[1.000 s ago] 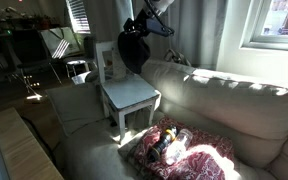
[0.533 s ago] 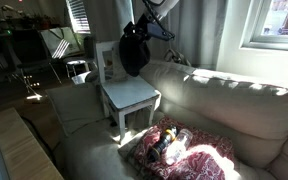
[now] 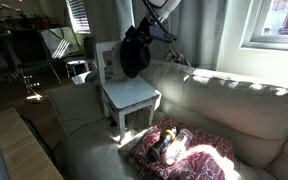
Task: Turn the chair anticlockwise once on the sofa, pick up the black bowler hat and hang it on the right ear of the chair
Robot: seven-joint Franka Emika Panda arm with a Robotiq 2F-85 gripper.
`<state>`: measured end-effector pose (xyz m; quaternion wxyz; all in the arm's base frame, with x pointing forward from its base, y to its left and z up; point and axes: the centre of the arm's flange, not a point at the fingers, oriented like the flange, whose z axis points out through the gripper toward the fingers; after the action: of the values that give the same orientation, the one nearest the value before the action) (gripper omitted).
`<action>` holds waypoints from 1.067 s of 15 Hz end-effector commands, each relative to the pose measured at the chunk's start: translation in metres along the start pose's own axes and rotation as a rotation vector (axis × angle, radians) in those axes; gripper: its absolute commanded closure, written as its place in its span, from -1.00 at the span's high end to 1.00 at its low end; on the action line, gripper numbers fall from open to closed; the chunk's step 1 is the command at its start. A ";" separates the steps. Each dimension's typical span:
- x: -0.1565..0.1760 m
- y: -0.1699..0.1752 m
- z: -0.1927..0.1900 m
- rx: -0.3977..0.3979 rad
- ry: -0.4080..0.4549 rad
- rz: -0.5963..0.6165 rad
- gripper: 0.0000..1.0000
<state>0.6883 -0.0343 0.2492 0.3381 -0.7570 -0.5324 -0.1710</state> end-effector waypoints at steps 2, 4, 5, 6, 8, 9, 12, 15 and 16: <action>-0.003 0.013 0.005 -0.024 -0.068 0.013 1.00; -0.004 0.016 0.005 -0.036 -0.087 0.019 1.00; -0.005 0.018 0.006 -0.043 -0.093 0.023 1.00; -0.005 0.019 0.006 -0.054 -0.105 0.029 1.00; -0.009 0.023 0.007 -0.072 -0.128 0.045 1.00; -0.010 0.025 0.007 -0.082 -0.136 0.050 1.00; -0.015 0.029 0.009 -0.101 -0.157 0.075 1.00; -0.017 0.032 -0.002 -0.139 -0.142 0.135 1.00; -0.017 0.032 -0.009 -0.151 -0.132 0.163 1.00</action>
<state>0.7037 -0.0483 0.2299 0.2682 -0.8095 -0.5043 -0.1358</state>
